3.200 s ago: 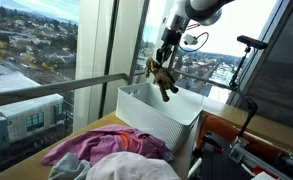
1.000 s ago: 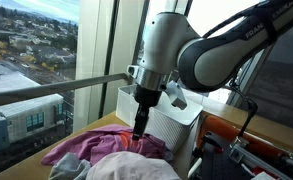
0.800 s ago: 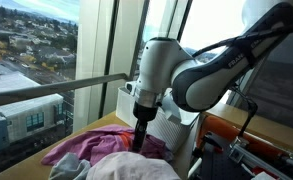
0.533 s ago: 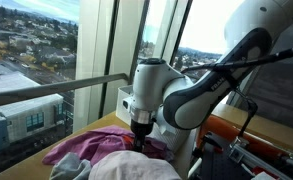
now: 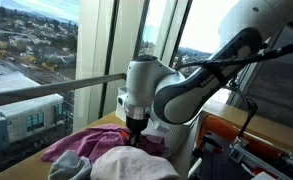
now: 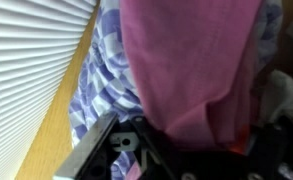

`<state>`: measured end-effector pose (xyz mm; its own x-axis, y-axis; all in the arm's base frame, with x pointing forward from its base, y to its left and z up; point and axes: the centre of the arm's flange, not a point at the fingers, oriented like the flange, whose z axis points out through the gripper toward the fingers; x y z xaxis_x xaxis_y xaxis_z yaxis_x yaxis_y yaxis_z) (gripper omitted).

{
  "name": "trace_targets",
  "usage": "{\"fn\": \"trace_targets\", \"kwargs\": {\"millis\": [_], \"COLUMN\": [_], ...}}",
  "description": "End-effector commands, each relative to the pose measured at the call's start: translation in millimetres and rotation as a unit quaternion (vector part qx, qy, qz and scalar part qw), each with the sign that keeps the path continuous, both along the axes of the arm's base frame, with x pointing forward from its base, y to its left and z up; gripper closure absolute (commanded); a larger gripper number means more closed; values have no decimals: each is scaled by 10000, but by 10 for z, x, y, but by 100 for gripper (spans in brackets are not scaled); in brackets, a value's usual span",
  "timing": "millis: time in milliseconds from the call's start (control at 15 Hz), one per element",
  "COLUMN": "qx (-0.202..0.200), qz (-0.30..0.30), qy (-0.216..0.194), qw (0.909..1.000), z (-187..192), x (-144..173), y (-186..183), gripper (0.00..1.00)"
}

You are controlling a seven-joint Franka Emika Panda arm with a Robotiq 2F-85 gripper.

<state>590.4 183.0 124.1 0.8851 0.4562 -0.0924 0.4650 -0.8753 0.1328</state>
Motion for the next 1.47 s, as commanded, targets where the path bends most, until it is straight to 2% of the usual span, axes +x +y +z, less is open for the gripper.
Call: {"fn": "trace_targets", "kwargs": {"millis": [0, 67, 133, 467, 733, 1133, 1400], "qx": [19, 45, 81, 322, 546, 947, 1024], "qz": [-64, -87, -118, -283, -361, -763, -1200], "qy": [-193, -293, -428, -1093, -1666, -2658, -3079], "qw": [9998, 9995, 9990, 9931, 9839, 9563, 9382], "z": [512, 669, 891, 2023, 3025, 4533, 5328], "x": [115, 131, 151, 280, 301, 323, 374], "y": [-186, -231, -302, -616, -829, -1405, -2155], "gripper": [92, 99, 100, 100, 100, 100, 100]}}
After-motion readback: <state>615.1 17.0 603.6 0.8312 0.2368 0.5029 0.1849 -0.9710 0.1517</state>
